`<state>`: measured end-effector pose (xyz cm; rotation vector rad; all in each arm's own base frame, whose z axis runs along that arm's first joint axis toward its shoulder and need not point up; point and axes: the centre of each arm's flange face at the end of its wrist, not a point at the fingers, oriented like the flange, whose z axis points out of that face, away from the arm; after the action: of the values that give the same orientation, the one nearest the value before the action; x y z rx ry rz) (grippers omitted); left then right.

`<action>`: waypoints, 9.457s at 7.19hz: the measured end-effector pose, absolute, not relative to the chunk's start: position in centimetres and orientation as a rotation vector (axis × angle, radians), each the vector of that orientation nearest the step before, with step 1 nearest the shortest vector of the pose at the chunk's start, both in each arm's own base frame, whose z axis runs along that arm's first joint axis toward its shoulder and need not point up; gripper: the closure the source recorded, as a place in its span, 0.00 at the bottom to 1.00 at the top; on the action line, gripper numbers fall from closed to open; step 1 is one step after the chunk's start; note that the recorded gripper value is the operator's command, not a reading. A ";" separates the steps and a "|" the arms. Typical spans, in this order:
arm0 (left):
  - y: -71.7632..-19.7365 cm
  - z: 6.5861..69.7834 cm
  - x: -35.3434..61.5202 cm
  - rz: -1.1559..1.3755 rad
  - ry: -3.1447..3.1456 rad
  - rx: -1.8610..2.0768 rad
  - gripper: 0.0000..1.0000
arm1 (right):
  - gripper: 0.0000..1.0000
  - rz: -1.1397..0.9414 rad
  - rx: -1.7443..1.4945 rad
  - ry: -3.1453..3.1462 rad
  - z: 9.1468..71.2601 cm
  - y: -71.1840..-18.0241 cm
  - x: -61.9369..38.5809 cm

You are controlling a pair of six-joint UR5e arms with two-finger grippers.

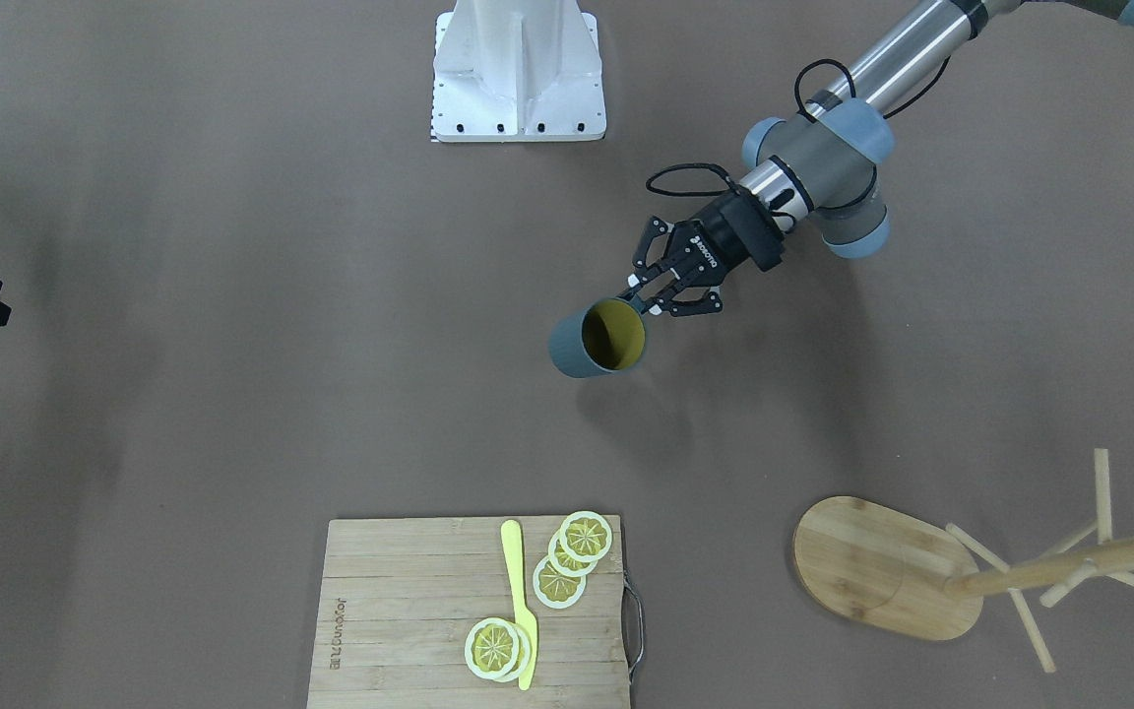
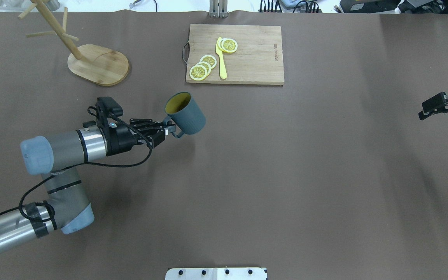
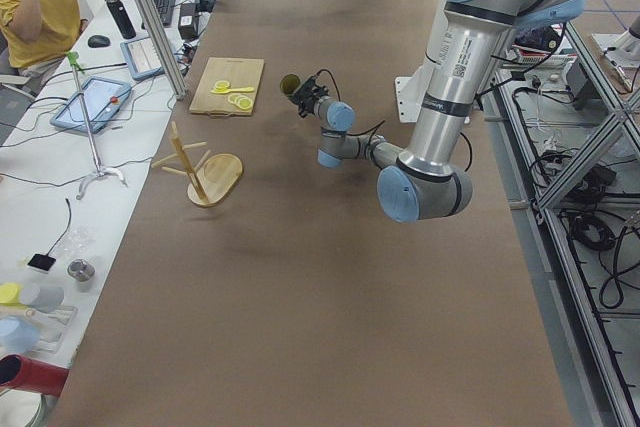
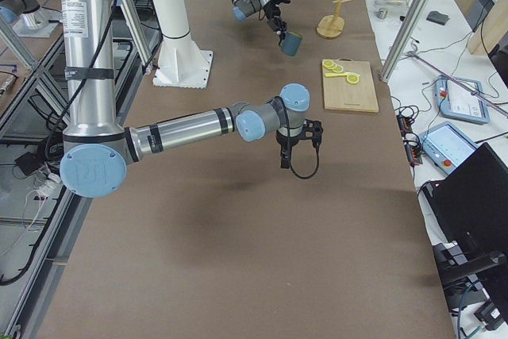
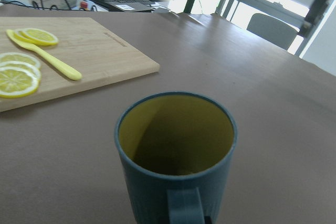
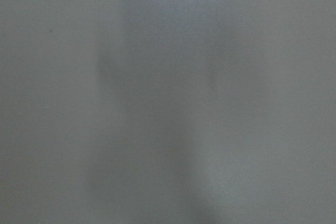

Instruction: Hang cup on storage rack

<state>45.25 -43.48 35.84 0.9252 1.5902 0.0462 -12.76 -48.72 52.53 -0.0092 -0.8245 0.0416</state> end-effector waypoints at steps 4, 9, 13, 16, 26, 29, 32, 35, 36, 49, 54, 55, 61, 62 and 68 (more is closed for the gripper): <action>-52.1 36.4 34.3 -0.550 1.809 0.584 1.00 | 0.00 0.031 -0.005 -0.808 56.0 -47.0 -8.7; -62.5 37.5 24.8 -1.138 1.879 0.171 1.00 | 0.00 0.024 0.002 -0.796 58.0 -45.5 -6.0; -64.5 35.4 23.2 -1.433 1.983 -0.070 1.00 | 0.00 0.029 -0.006 -0.793 58.4 -45.1 -5.8; -64.8 36.2 22.9 -1.569 1.990 -0.215 1.00 | 0.00 0.036 -0.008 -0.794 58.4 -45.1 -5.8; -64.5 41.4 20.2 -1.742 1.892 -0.283 1.00 | 0.00 0.031 -0.001 -0.834 56.7 -45.0 -6.0; -64.2 41.9 20.2 -1.741 1.889 -0.284 0.49 | 0.00 0.028 0.007 -0.837 56.2 -45.4 -6.2; -64.1 41.8 20.4 -1.732 1.889 -0.282 0.02 | 0.00 0.028 0.003 -0.847 56.1 -45.4 -6.3; -62.6 39.2 19.7 -1.613 1.918 -0.310 0.02 | 0.00 0.026 -0.001 -0.860 55.9 -45.4 -6.4; -61.5 37.7 18.6 -1.509 1.928 -0.237 0.02 | 0.00 0.026 0.001 -0.861 55.9 -45.4 -6.3; -55.4 56.5 -3.4 -0.052 0.823 0.680 0.02 | 0.00 0.059 0.048 -0.857 55.5 -45.4 -3.4; -52.9 61.5 -4.2 -0.001 0.875 0.333 0.02 | 0.00 0.025 0.097 -0.813 58.7 -44.8 1.2; -52.3 61.8 -3.9 0.008 0.869 0.273 0.02 | 0.00 0.017 0.106 -0.805 60.1 -44.5 2.8; -44.1 66.5 -3.3 0.059 0.843 0.168 0.02 | 0.00 -0.020 0.103 -0.767 67.1 -40.7 8.2; -43.2 67.2 -3.2 0.075 0.846 0.191 0.02 | 0.00 -0.018 0.099 -0.766 67.4 -40.4 8.3; -43.1 67.3 -2.6 0.100 0.845 0.216 0.02 | 0.00 -0.015 0.086 -0.761 68.0 -39.9 8.3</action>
<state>-2.62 -43.10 67.28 0.2163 0.8454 0.1005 8.25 -39.86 68.03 0.0863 -0.7610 -0.0151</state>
